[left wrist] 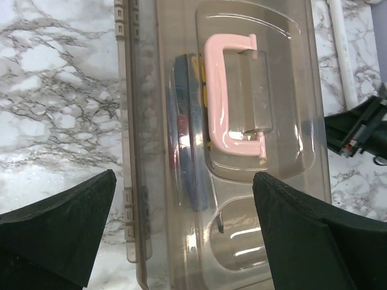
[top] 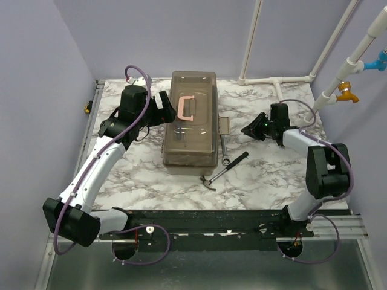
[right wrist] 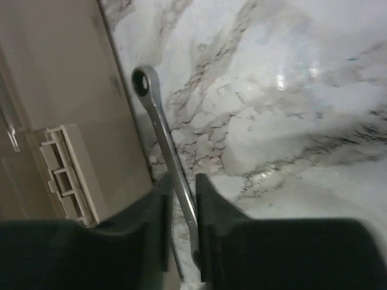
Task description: Pack the tool kit
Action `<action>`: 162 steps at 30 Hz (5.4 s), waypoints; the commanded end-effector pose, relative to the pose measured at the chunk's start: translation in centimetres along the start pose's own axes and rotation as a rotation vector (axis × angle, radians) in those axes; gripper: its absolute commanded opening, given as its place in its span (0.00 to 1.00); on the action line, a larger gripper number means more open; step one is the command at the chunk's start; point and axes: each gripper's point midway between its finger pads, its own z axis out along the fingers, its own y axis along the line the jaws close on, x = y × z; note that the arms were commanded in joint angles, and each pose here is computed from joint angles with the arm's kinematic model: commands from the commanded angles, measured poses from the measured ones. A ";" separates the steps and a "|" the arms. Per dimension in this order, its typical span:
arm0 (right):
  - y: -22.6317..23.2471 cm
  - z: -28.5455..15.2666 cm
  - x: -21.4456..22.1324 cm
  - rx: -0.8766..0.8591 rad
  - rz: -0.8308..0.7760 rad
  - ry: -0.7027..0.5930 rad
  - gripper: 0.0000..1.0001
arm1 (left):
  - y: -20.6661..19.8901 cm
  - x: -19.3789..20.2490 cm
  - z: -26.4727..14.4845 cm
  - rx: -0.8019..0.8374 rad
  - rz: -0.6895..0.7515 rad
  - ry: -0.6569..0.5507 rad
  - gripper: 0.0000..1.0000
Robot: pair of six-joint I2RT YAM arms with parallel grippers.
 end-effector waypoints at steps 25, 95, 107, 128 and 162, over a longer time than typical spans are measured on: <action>13.7 2.1 8.3 -0.741 -0.062 0.289 0.01 | -2.0 0.7 10.9 0.236 -0.079 0.209 0.98; 17.8 7.6 11.8 -0.170 -0.258 0.091 0.01 | 0.1 9.1 12.6 0.239 -0.087 0.282 0.91; 13.1 1.3 2.2 -0.099 -0.255 -0.111 0.01 | 0.7 0.8 7.0 0.149 0.011 0.046 0.99; 4.2 -10.6 -8.0 0.008 -0.345 -0.878 0.79 | 17.4 -0.3 -1.9 -0.333 -0.043 -0.575 0.98; -8.8 -5.8 -5.8 0.202 -0.572 -0.891 0.92 | 20.3 4.4 2.5 -0.310 0.364 -0.666 0.98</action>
